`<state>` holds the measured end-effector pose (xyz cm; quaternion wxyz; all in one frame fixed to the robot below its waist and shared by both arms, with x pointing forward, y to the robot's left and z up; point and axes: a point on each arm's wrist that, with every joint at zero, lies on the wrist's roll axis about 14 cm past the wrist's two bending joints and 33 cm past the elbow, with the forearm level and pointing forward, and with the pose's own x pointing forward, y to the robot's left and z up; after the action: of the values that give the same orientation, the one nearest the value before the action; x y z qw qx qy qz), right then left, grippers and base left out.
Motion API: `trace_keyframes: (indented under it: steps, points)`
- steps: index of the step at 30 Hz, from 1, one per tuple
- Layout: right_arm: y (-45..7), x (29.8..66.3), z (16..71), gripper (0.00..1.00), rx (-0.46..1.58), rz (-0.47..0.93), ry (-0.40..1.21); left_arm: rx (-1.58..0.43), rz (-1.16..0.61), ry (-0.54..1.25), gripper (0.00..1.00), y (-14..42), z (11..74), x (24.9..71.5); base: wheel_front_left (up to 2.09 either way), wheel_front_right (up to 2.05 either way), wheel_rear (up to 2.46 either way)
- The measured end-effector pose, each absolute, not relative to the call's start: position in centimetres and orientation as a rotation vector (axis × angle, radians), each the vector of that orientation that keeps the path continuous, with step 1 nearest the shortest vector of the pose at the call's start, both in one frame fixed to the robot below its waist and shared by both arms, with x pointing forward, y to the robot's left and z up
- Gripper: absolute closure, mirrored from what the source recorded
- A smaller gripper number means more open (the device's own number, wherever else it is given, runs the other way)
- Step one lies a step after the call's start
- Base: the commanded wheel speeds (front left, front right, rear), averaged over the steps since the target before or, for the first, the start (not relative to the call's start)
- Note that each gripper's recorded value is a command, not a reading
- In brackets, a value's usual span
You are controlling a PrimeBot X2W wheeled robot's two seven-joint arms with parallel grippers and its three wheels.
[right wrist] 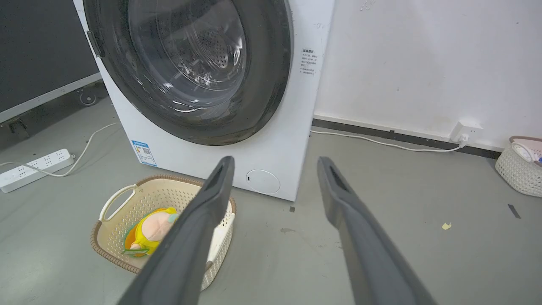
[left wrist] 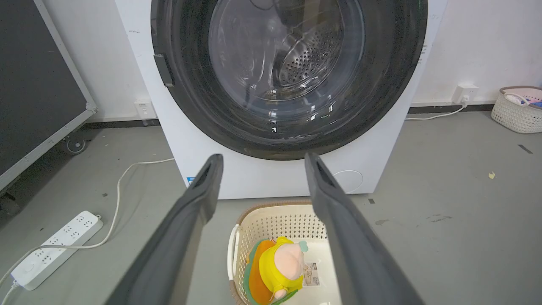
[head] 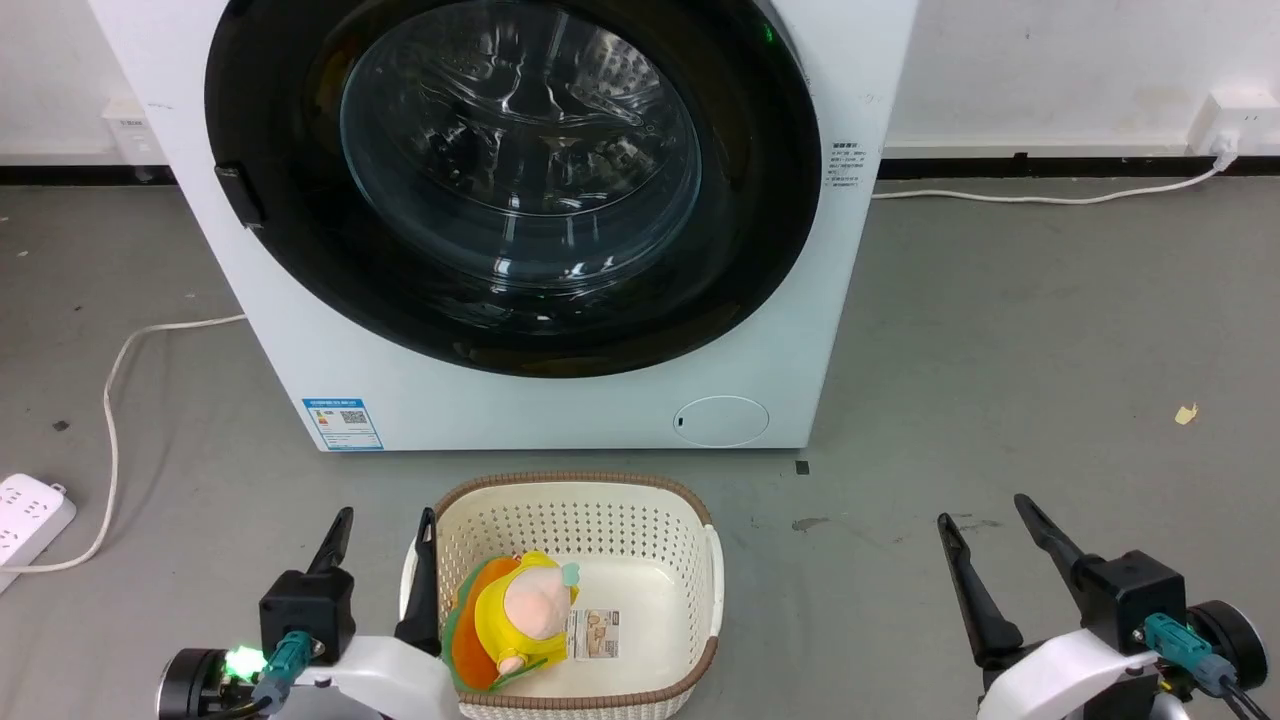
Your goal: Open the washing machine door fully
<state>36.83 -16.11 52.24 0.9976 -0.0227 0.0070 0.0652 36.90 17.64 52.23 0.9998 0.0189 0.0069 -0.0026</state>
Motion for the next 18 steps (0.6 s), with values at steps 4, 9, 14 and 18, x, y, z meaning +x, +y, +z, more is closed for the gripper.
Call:
trace_keyframes:
  steps: [4, 9, 14, 18]
  points:
    - [-16.1, 36.83, 52.34, 0.0, -0.045, 0.131, 0.006, 0.037, -0.011, 0.008, 0.0, 17.41, 52.29, 36.9, 0.0, 0.0, 0.0]
    - [-16.06, 36.87, 52.38, 0.0, -0.043, 0.132, 0.0, 0.037, -0.013, 0.001, 0.0, 17.28, 52.35, 36.9, 0.0, 0.0, 0.0]
    - [-15.97, 37.05, 52.28, 0.0, -0.042, 0.135, -0.006, 0.036, -0.009, -0.005, 0.0, 17.3, 52.23, 36.97, 0.0, 0.0, 0.0]
    - [-15.83, 37.3, 51.94, 0.0, -0.041, 0.14, -0.001, 0.035, -0.007, 0.0, 0.0, 17.31, 51.91, 37.09, 0.0, 0.0, 0.0]
